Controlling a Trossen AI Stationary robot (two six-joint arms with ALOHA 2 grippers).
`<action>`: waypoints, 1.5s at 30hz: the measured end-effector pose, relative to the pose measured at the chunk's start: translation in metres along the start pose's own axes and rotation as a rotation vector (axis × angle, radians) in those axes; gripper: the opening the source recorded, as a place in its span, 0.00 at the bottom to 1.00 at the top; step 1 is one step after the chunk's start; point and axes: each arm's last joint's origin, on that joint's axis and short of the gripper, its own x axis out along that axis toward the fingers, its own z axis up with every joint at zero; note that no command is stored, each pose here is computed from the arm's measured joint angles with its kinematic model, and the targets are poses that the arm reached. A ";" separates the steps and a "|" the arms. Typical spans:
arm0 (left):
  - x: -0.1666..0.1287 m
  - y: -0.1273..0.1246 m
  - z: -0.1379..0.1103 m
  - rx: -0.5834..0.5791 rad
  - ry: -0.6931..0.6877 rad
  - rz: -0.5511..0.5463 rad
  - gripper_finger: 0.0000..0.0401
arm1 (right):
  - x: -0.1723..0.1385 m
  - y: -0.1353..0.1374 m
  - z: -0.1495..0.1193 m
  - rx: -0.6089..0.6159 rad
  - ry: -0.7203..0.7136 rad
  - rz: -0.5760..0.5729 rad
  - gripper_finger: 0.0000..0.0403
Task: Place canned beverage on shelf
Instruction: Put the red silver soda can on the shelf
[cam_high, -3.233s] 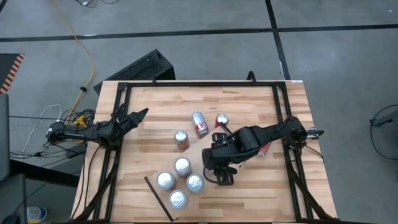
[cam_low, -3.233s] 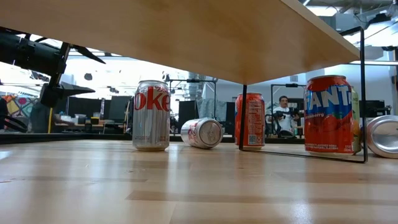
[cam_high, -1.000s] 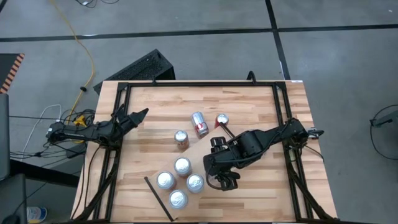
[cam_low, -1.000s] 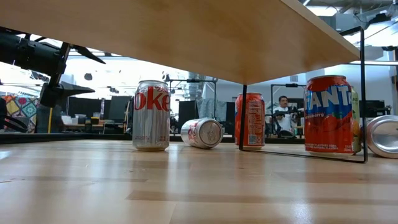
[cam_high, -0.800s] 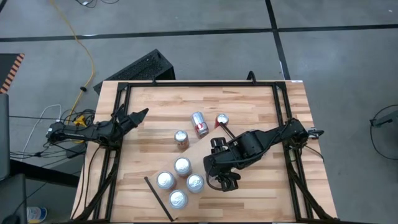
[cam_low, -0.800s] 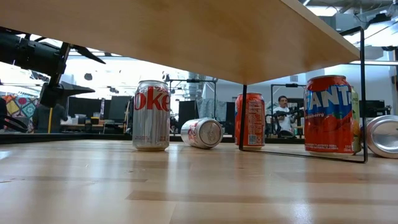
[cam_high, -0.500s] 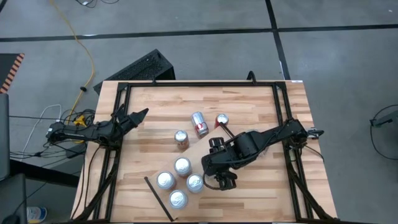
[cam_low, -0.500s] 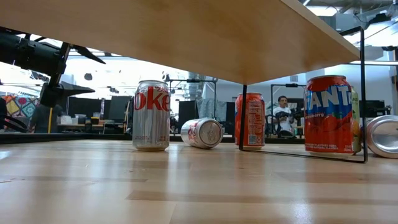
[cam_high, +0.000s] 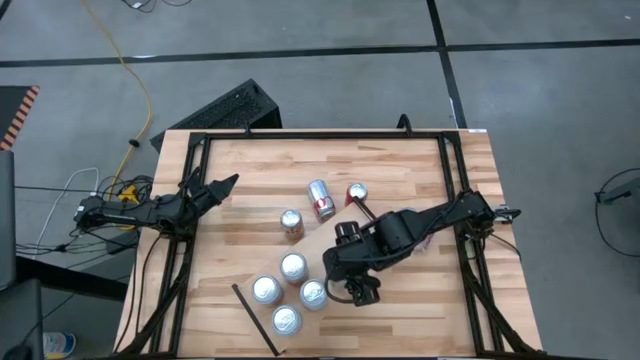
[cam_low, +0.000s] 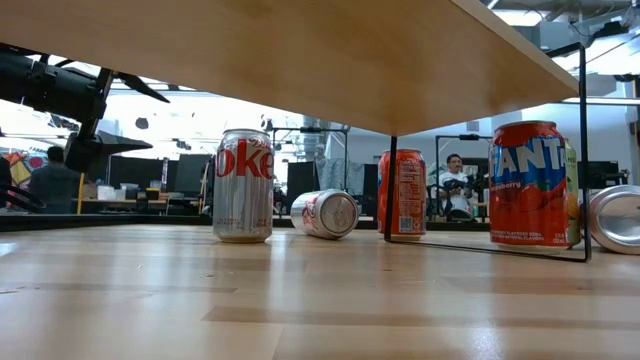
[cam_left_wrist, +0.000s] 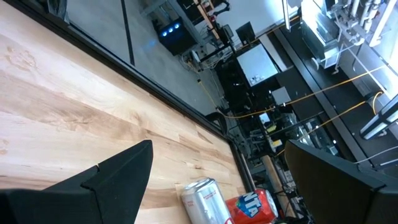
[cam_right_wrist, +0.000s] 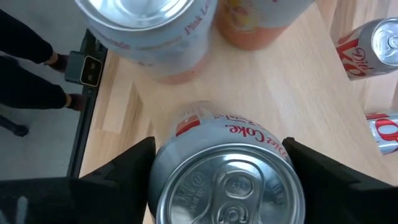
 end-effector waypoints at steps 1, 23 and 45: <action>0.000 0.000 0.000 0.000 0.000 0.000 0.87 | 0.000 0.000 0.000 -0.002 0.000 0.000 0.77; 0.000 0.000 0.000 0.000 0.000 0.000 0.87 | 0.000 -0.001 0.005 -0.063 -0.045 0.030 0.78; 0.000 0.000 0.000 0.026 0.001 0.000 0.87 | -0.011 -0.001 0.008 -0.060 -0.090 0.031 0.90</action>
